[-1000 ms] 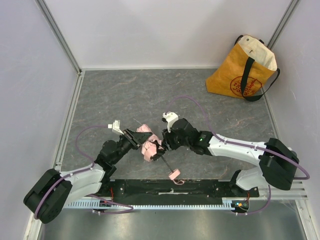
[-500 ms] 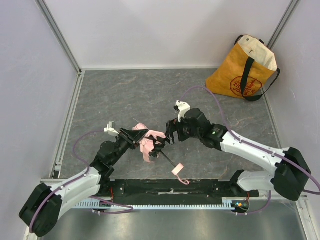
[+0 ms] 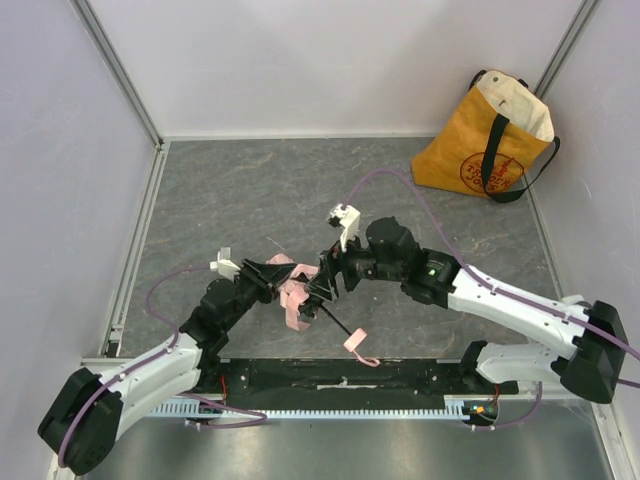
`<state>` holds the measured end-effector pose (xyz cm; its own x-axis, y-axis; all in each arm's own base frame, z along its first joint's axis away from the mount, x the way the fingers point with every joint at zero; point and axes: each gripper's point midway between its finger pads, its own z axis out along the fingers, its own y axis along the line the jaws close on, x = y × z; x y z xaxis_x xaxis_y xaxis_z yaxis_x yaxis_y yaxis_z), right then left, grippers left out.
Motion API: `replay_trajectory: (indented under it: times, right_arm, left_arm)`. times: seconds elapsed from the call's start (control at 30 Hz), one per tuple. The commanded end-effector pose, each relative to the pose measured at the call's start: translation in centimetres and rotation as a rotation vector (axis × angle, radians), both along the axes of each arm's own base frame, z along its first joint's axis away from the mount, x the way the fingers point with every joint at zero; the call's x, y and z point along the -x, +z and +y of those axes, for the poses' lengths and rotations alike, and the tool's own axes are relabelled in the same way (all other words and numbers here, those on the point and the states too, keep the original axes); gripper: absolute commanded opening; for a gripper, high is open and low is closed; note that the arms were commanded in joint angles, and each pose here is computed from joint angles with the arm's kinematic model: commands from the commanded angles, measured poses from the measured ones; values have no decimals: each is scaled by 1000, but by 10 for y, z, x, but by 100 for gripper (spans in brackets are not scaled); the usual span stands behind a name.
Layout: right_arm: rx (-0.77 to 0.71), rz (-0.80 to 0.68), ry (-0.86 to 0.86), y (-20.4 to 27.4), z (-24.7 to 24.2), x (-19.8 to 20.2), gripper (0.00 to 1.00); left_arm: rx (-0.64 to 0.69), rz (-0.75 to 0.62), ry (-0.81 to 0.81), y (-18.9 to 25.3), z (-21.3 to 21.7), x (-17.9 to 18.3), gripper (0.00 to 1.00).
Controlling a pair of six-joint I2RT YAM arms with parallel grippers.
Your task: Put away the umbrella
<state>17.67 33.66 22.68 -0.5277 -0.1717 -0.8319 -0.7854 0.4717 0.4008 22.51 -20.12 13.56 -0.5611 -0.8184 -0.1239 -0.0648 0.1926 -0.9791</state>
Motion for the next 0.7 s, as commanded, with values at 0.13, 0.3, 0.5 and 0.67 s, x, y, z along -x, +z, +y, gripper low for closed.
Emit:
replay_trajectory:
  times: [0.13,0.3,0.5,0.67]
  right_arm:
    - [83,-102,-87,-2,27,-30,78]
    - [181,-218,-68,-2,23,-26,87]
    - [203,-142,-305,-24,-16,-39,95]
    - [-34,208,-588,-47,-74,-56,98]
  left_arm:
    - [75,-29,12,35,-4,-7,2]
    - [17,-12,46,38,0,-13,2]
    - [118,22,35,35,-3,-9,2]
    - [206,-24,7,47,-5,-4,2]
